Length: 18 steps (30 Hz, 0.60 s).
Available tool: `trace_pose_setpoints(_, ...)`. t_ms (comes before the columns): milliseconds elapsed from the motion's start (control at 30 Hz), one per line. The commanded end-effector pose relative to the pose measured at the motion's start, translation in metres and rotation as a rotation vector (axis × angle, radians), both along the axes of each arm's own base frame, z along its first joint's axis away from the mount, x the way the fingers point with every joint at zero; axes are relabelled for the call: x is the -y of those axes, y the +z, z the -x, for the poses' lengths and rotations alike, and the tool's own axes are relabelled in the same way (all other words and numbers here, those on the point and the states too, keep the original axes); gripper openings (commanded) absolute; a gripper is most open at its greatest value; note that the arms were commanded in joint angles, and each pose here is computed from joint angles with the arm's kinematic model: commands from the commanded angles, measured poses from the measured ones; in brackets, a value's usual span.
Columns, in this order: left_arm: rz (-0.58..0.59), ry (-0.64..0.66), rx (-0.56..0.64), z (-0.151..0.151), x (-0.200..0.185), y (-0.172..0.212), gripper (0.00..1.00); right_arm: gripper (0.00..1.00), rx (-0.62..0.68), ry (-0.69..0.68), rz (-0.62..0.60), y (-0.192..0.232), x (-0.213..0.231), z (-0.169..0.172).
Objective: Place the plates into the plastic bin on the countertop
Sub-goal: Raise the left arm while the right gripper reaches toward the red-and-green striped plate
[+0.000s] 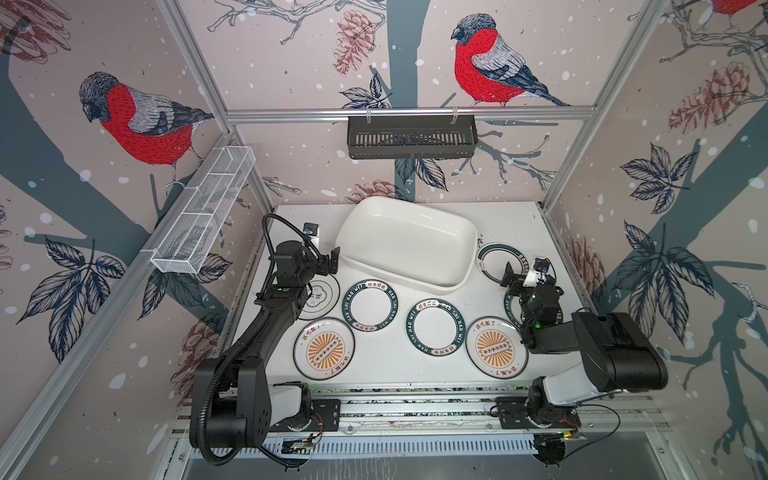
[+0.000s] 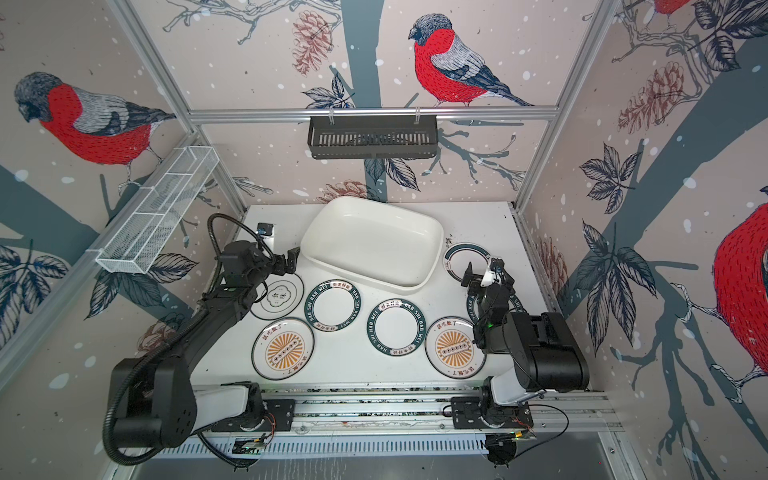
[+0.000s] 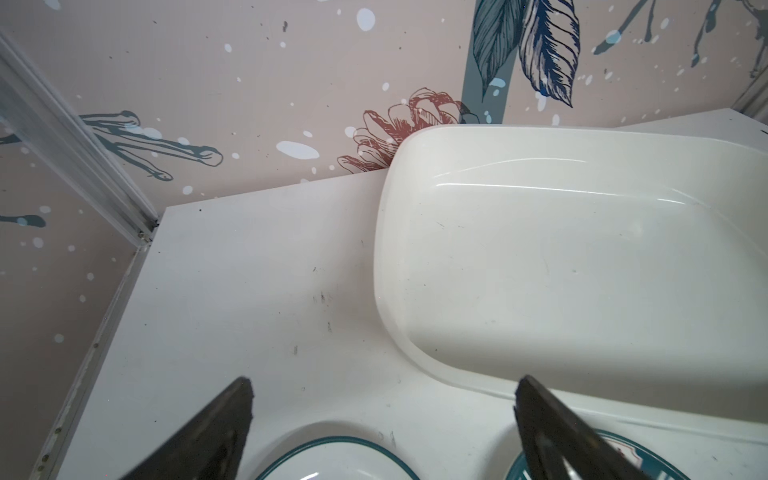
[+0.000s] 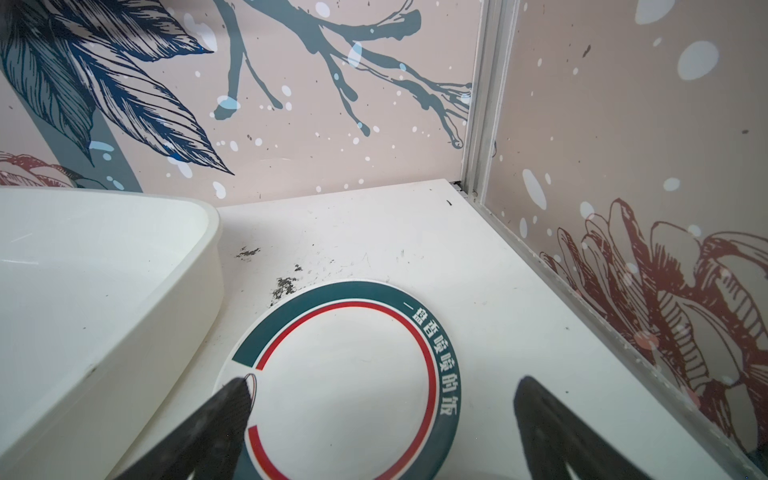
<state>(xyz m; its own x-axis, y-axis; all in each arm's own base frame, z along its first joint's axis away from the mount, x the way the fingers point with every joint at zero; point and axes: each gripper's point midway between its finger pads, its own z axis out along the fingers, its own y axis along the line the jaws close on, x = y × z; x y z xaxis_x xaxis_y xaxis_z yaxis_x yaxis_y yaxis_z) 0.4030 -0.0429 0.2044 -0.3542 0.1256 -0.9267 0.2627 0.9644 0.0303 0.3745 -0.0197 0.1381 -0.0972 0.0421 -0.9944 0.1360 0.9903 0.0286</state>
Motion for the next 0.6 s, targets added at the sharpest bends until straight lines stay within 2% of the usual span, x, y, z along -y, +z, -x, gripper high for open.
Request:
trace_pose_setpoints(0, -0.001, -0.085, -0.121, 0.016, 0.013, -0.011, 0.97, 1.00, -0.051, -0.069, 0.011, 0.006, 0.010, -0.010)
trace_pose_setpoints(200, -0.013, -0.116, -0.136, 0.019, 0.016, 0.006, 0.98, 1.00, -0.123, -0.179, 0.033, 0.027, 0.017, -0.026)
trace_pose_setpoints(300, -0.009, -0.119, -0.144, 0.019, 0.017, 0.011, 0.98, 0.99, -0.131, -0.194, -0.058, 0.051, 0.007, -0.032)
trace_pose_setpoints(400, -0.001, -0.155, -0.155, 0.022, 0.023, 0.014, 0.98, 1.00, -0.212, -0.026, -0.184, 0.070, -0.025, -0.038)
trace_pose_setpoints(467, 0.003, -0.175, -0.160, 0.023, 0.026, 0.015, 0.98, 0.99, -0.204, 0.065, -0.255, 0.071, -0.041, -0.039)
trace_pose_setpoints(567, 0.018, -0.190, -0.169, 0.024, 0.029, 0.016, 0.98, 0.99, -0.270, 0.168, -0.344, 0.067, -0.056, -0.046)
